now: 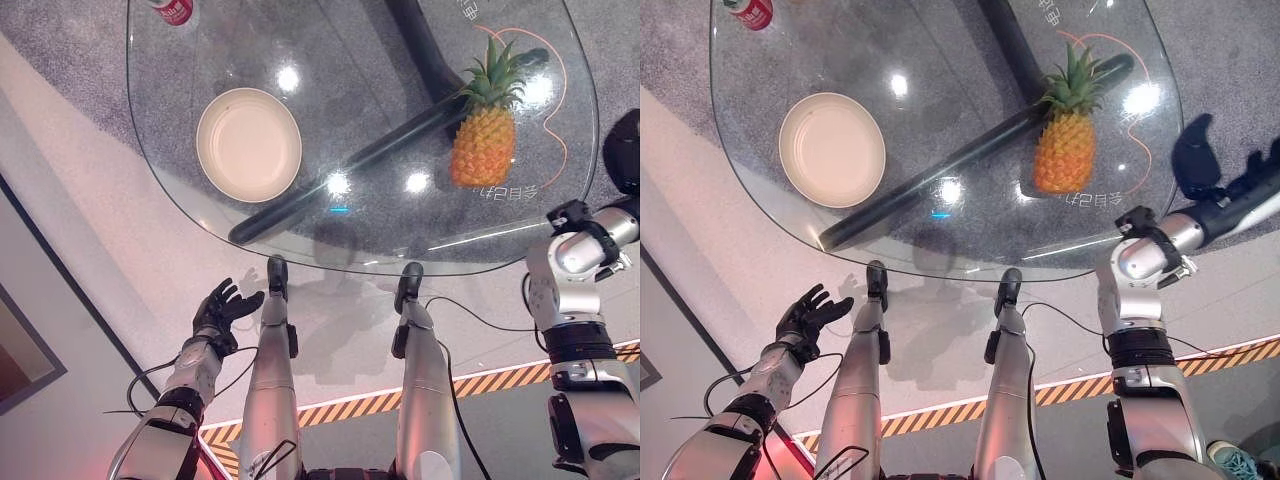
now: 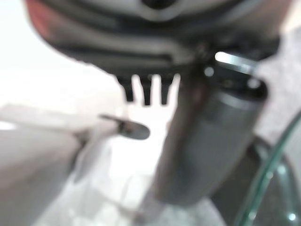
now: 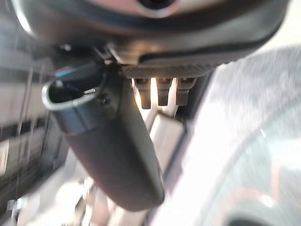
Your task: Pick up the fruit to the plate
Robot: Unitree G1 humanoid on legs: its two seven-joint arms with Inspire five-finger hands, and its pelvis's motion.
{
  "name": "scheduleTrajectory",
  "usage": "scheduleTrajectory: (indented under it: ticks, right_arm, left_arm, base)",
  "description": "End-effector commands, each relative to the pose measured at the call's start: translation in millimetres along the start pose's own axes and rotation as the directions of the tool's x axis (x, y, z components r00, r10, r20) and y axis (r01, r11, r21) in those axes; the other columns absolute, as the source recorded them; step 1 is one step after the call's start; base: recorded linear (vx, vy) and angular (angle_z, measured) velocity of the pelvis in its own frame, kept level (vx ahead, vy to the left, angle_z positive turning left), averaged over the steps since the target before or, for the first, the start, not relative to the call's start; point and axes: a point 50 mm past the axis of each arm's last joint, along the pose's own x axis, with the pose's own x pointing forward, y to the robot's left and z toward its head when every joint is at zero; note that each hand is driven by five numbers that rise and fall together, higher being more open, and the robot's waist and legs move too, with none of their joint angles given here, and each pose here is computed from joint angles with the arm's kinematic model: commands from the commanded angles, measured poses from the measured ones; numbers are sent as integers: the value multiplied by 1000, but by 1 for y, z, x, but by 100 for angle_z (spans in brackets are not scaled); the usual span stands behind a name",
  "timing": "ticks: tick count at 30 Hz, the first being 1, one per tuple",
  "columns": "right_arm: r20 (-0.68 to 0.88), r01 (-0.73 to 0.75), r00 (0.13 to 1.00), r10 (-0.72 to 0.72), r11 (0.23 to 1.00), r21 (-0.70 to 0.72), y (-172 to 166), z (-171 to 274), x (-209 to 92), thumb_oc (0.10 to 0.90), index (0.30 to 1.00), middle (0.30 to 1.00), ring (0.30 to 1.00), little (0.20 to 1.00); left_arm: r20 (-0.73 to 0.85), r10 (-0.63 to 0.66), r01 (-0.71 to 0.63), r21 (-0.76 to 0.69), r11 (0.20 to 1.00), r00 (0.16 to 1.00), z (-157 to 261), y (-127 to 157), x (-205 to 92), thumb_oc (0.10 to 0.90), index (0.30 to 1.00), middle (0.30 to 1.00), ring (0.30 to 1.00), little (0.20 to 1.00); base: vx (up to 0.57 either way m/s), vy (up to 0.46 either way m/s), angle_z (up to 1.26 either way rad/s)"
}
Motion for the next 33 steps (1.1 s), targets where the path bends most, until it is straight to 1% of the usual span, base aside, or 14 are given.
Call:
scheduleTrajectory:
  ticks: [1,8,13,22,33]
  right_arm:
    - [134,-135,981,137,990,-24,1,27,7,800,900,900,900,900]
    - [74,-270,960,272,962,-34,15,17,-7,800,900,900,900,900]
    - [34,-323,945,324,945,-45,23,12,-14,800,900,900,900,900]
    - [-3,-340,940,341,939,-56,28,7,-19,800,900,900,900,900]
    - [-72,-326,945,320,939,-105,26,-5,-15,800,900,900,900,900]
  left_arm:
    - [-20,83,-83,7,997,996,-17,23,-9,800,900,900,900,900]
    - [-27,75,-75,7,997,997,-24,21,-11,800,900,900,900,900]
    - [-32,67,-66,5,998,997,-25,18,-11,800,900,900,900,900]
    - [-36,55,-55,6,998,998,-29,12,-12,800,900,900,900,900]
    - [-41,51,-50,2,999,998,-30,10,-12,800,900,900,900,900]
  base:
    - [0,0,0]
    - [0,0,0]
    - [0,0,0]
    - [0,0,0]
    - [1,1,0]
